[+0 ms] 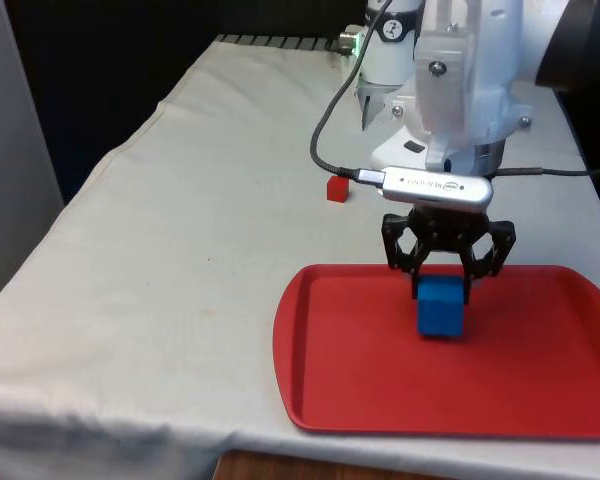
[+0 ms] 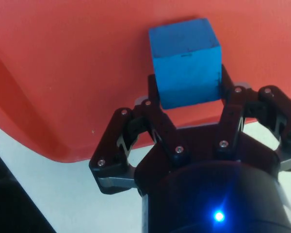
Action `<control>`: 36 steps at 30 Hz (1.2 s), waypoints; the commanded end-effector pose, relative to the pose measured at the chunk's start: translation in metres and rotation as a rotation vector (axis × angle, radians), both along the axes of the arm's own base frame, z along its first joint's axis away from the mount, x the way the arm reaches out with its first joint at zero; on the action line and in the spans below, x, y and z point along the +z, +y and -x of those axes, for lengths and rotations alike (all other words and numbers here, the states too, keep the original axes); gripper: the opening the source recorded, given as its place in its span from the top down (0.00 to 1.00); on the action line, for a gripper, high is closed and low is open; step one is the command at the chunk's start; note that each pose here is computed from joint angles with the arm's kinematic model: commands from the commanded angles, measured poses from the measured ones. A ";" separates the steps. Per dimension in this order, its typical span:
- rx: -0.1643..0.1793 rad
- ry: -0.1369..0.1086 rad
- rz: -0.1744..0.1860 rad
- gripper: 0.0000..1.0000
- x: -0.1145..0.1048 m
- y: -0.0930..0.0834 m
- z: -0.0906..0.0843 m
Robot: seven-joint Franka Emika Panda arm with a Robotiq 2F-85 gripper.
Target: Pick up the largest block and place it onto the tray.
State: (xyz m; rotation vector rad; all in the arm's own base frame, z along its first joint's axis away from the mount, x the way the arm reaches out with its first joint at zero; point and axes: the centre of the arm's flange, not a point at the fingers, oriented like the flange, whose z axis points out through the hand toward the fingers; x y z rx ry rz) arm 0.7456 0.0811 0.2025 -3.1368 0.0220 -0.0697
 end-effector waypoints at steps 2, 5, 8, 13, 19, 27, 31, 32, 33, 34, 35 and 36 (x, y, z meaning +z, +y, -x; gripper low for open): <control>0.000 -0.001 0.000 1.00 0.000 0.000 0.000; -0.002 0.002 -0.004 1.00 -0.003 0.002 0.000; 0.000 0.003 -0.003 1.00 -0.006 0.003 0.000; 0.002 0.002 -0.002 1.00 -0.005 0.003 0.000; 0.002 0.004 -0.002 0.74 -0.005 0.003 0.000; 0.004 0.003 -0.001 0.00 -0.005 0.003 0.000; 0.004 0.003 -0.001 0.00 -0.005 0.003 0.000; 0.004 0.003 -0.001 0.00 -0.005 0.003 0.000; 0.004 0.003 -0.001 0.00 -0.005 0.003 0.000; 0.004 0.004 -0.002 0.00 -0.001 0.003 0.000; 0.004 0.001 -0.002 0.00 0.004 0.003 0.000; 0.003 0.001 -0.002 0.00 0.008 0.003 0.000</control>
